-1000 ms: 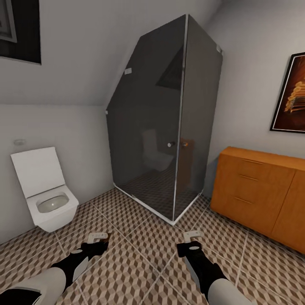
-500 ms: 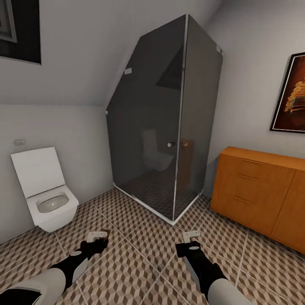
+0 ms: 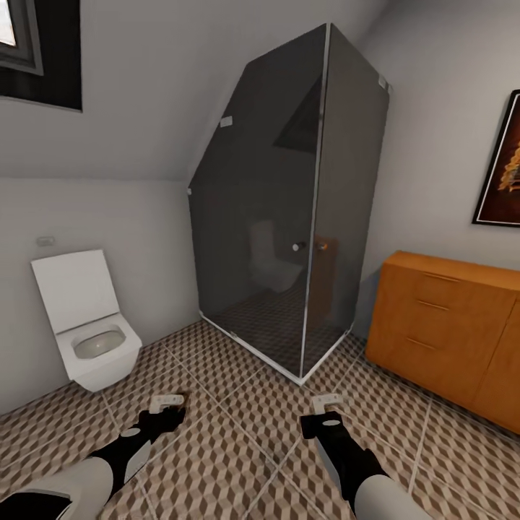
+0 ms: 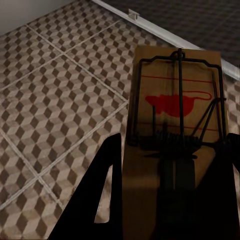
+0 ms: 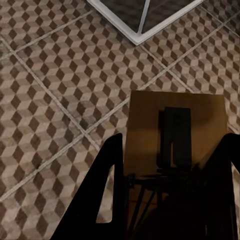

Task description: Take the four mousetraps from the cabinet in the bathroom and place them on the bathroom floor. Make sure all four end up on the same floor surface, and ensure that at least two of them are either under or directly next to the same bathroom sink.

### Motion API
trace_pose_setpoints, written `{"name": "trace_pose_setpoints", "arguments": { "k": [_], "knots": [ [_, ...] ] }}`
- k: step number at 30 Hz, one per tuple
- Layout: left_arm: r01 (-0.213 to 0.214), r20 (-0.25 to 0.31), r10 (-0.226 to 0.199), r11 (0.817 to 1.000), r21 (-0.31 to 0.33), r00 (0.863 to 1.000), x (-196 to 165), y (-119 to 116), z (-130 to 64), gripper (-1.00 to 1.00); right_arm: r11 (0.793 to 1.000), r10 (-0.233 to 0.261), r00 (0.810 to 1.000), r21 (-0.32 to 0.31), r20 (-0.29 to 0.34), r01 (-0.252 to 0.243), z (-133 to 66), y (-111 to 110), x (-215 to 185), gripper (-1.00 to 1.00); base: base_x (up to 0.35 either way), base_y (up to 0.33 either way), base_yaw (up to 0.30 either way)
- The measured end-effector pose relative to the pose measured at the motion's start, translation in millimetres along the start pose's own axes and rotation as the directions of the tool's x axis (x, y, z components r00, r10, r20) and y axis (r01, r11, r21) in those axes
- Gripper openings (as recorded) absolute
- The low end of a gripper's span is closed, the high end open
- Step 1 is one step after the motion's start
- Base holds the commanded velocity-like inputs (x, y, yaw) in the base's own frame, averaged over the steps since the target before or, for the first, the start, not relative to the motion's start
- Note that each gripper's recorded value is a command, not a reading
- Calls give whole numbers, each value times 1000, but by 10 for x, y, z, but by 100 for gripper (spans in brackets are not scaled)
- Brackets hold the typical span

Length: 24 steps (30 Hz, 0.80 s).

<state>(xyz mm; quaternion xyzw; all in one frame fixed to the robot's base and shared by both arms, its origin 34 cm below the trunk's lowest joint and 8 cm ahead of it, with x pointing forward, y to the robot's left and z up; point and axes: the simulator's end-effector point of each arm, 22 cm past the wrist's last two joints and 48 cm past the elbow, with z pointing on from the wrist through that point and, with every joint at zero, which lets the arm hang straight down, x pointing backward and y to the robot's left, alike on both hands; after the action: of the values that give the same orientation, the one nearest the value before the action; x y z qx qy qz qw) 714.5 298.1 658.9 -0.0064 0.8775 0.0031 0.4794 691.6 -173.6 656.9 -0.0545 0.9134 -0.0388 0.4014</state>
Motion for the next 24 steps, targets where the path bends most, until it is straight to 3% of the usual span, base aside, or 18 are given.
{"name": "trace_pose_setpoints", "arguments": {
  "k": [24],
  "knots": [
    [-1, 1, 1, 1000, 3, 1000, -3, -19, 1, -100, 1000, 0, 1000, -2, 0, 0, 1, -3, 2, -100, 0, 0, 283]
  ]
}}
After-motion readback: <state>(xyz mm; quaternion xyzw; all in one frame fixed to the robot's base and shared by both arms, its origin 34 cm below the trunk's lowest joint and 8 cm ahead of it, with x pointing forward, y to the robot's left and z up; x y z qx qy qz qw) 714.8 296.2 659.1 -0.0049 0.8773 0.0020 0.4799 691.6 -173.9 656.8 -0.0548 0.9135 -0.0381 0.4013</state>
